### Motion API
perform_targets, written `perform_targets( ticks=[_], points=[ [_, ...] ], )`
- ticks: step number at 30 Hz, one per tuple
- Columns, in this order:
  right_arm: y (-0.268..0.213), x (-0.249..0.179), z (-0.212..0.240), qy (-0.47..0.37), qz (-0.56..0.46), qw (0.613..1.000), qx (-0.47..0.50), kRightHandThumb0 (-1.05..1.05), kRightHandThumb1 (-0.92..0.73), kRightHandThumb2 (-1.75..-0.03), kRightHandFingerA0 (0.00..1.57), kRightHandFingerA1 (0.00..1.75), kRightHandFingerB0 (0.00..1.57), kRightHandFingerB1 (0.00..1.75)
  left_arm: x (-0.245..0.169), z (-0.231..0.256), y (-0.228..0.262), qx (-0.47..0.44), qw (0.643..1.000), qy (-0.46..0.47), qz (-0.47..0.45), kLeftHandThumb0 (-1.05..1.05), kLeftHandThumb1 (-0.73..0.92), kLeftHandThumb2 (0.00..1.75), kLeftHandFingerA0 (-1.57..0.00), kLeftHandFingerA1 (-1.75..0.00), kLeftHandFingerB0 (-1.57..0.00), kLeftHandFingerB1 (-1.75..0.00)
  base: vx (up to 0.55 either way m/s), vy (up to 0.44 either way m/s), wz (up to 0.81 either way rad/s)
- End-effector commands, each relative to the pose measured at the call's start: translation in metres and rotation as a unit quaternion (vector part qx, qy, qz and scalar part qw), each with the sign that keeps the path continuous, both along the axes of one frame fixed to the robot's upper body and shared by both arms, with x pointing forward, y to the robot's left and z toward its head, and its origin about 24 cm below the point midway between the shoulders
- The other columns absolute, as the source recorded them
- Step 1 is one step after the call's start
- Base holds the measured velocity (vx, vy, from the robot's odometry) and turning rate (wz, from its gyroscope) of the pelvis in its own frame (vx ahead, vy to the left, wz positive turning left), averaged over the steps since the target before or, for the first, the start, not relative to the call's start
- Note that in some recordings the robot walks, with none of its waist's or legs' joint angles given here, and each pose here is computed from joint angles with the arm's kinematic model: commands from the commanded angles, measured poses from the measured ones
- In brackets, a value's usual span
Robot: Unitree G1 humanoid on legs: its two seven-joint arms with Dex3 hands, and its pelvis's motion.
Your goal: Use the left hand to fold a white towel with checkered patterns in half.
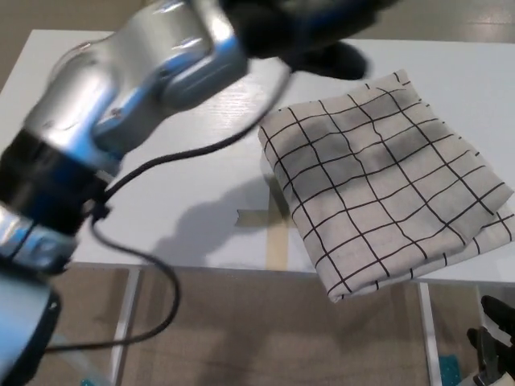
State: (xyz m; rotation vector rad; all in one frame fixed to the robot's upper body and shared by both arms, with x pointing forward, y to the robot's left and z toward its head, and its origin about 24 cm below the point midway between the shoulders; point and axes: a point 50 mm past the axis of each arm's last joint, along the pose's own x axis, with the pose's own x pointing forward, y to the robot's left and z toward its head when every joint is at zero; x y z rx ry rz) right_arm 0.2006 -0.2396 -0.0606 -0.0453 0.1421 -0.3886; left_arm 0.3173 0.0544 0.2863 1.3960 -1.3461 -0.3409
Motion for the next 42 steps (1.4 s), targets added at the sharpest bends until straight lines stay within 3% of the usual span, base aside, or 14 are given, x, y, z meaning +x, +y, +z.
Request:
perform_targets(
  ticks=[1,5,6,10,11,12,20,23,28,29,32,36,38,42],
  points=[
    [-0.006,-0.043,-0.026,0.078,0.008,0.997,-0.001,-0.60,-0.72,-0.62,0.59,0.47,0.63,0.42,-0.138,-0.035,0.183,-0.259,0.909,0.317,-0.080,-0.28,0.18,0.80,-0.07,-0.52,-0.06,-0.49,0.00,0.000,0.00],
    [-0.006,-0.044,-0.028,0.084,0.009,0.996,-0.003,-0.60,-0.72,-0.62,0.59,0.47,0.63,0.42,-0.154,-0.065,0.201,-0.300,0.870,0.387,-0.050,-0.27,0.16,0.80,-0.10,-0.53,-0.08,-0.49,0.00,0.000,0.00],
    [-0.006,-0.045,-0.029,0.086,0.006,0.996,0.000,-0.60,-0.72,-0.62,0.59,0.48,0.63,0.42,-0.157,-0.079,0.208,-0.312,0.848,0.428,-0.036,-0.58,0.36,0.66,-0.15,-0.40,-0.22,-0.36,0.00,0.000,0.00],
    [-0.006,-0.049,-0.031,0.092,0.005,0.996,-0.003,-0.60,-0.72,-0.62,0.59,0.48,0.63,0.42,-0.165,-0.112,0.220,-0.311,0.802,0.509,0.009,-0.59,0.36,0.66,-0.15,-0.40,-0.21,-0.36,0.00,0.000,0.00],
    [-0.007,-0.049,-0.031,0.093,0.006,0.996,-0.005,-0.60,-0.72,-0.62,0.59,0.48,0.63,0.42,-0.166,-0.116,0.222,-0.308,0.799,0.516,0.016,-0.59,0.36,0.66,-0.15,-0.40,-0.21,-0.36,0.00,0.000,0.00],
    [-0.006,-0.049,-0.031,0.095,0.007,0.995,-0.005,-0.60,-0.72,-0.62,0.59,0.48,0.64,0.43,-0.169,-0.122,0.225,-0.299,0.794,0.529,0.031,-0.27,0.15,0.79,-0.11,-0.53,-0.10,-0.50,0.00,0.000,0.00],
    [-0.006,-0.054,-0.034,0.102,0.007,0.995,0.001,-0.57,-0.72,-0.62,0.59,0.48,0.64,0.43,-0.173,-0.171,0.243,-0.212,0.721,0.649,0.119,-0.29,0.13,0.80,-0.11,-0.52,-0.10,-0.50,0.00,0.000,0.00],
    [-0.006,-0.053,-0.034,0.099,0.007,0.995,0.010,-0.55,-0.72,-0.62,0.60,0.50,0.64,0.43,-0.172,-0.205,0.251,-0.204,0.658,0.705,0.169,-0.30,0.11,0.79,-0.11,-0.52,-0.10,-0.50,0.00,0.000,0.00],
    [-0.005,-0.053,-0.034,0.097,0.006,0.995,0.011,-0.55,-0.72,-0.62,0.60,0.50,0.65,0.43,-0.174,-0.242,0.256,-0.277,0.610,0.718,0.189,-0.28,0.12,0.79,-0.13,-0.52,-0.11,-0.50,0.00,0.000,0.00],
    [-0.004,-0.053,-0.034,0.097,0.006,0.995,0.010,-0.55,-0.72,-0.62,0.60,0.50,0.65,0.43,-0.175,-0.255,0.258,-0.304,0.594,0.717,0.203,-0.61,0.40,0.54,-0.31,-0.36,-0.27,-0.30,0.00,0.000,0.00],
    [-0.005,-0.052,-0.033,0.097,0.007,0.995,0.009,-0.55,-0.72,-0.62,0.59,0.50,0.65,0.43,-0.178,-0.286,0.263,-0.344,0.578,0.694,0.256,-0.68,0.36,0.67,-0.31,-0.41,-0.26,-0.36,0.00,0.000,0.00],
    [-0.003,-0.051,-0.034,0.098,0.008,0.995,0.005,-0.55,-0.72,-0.62,0.59,0.50,0.65,0.44,-0.185,-0.331,0.269,-0.429,0.504,0.672,0.331,-0.71,0.36,0.69,-0.30,-0.40,-0.26,-0.36,0.00,0.000,0.00],
    [-0.002,-0.050,-0.034,0.099,0.007,0.995,0.006,-0.55,-0.72,-0.62,0.59,0.50,0.65,0.44,-0.187,-0.344,0.273,-0.459,0.467,0.668,0.354,-0.68,0.42,0.55,-0.34,-0.35,-0.29,-0.30,0.00,0.000,0.00],
    [-0.001,-0.050,-0.035,0.100,0.006,0.995,0.010,-0.55,-0.72,-0.62,0.60,0.51,0.65,0.44,-0.191,-0.357,0.276,-0.487,0.424,0.667,0.372,-0.68,0.45,0.55,-0.32,-0.34,-0.29,-0.30,0.00,0.000,0.00]
  ],
)
